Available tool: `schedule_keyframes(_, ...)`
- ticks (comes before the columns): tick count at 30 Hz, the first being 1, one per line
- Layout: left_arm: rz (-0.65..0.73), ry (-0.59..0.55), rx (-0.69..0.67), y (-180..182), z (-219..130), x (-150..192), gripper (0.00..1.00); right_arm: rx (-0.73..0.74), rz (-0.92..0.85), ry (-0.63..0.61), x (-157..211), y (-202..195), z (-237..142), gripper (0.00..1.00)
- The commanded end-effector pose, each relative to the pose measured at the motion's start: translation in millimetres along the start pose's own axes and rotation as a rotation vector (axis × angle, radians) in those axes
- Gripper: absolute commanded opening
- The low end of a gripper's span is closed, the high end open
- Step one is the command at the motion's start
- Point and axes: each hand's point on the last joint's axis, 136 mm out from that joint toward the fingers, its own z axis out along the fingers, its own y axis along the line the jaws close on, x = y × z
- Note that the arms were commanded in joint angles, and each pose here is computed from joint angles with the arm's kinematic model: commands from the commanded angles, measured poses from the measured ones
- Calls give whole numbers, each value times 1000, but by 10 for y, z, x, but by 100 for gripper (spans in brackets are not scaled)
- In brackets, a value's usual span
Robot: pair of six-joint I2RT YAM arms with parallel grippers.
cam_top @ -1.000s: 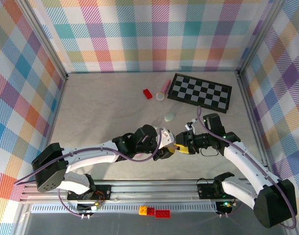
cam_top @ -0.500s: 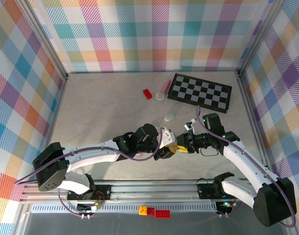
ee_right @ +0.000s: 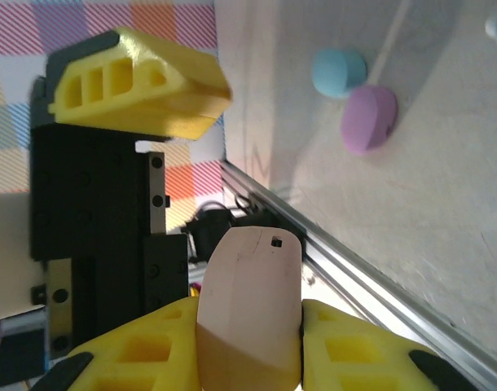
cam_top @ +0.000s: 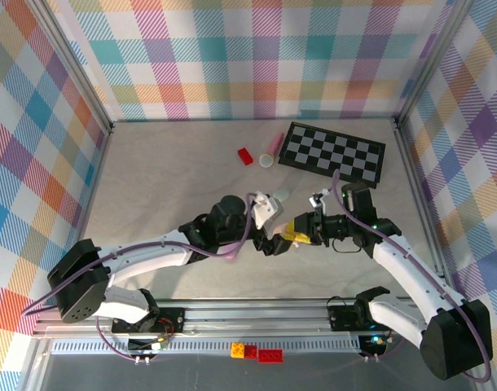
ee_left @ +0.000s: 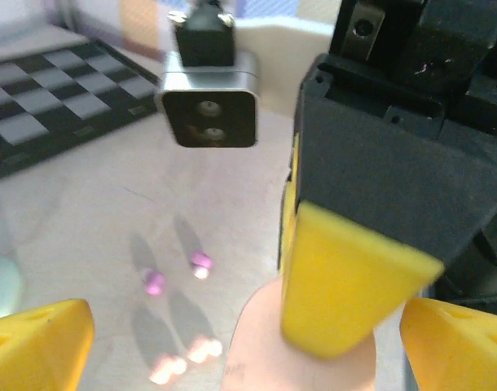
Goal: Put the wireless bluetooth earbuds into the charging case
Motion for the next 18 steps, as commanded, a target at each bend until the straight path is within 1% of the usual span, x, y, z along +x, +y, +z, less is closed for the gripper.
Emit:
schedule_keyframes(1,-33,-232,-36,113,-220,-513,97,-110,-50,-76,-252,403,-114,13)
schedule_keyframes(5,-45,-378,-113,389,-390,-802,100,-202,-47,-138,-489,655,-192,12)
schedule_keyframes(8,-34,-448,-93,498,-446,-984,100,-256,-44,-178,-685,815,-203,10)
schedule_keyframes(10,-41,-488,-56,541,-441,-1075,100,-306,-34,-194,-820,927,-201,10)
schedule_keyframes(12,-129,-569,-47,664,-482,-1189,94,-348,-30,-193,-904,1037,-205,10)
schedule_keyframes(13,-143,-613,-16,689,-486,-1232,90,-362,-34,-182,-924,1091,-205,10)
schedule_keyframes(15,-84,-658,84,610,-463,-1287,88,-364,-32,-166,-948,1146,-203,10)
schedule_keyframes(17,-84,-696,129,623,-470,-1327,86,-359,-22,-156,-955,1172,-199,10)
schedule_keyframes(18,-78,-695,145,617,-446,-1330,84,-361,-23,-153,-957,1202,-207,9)
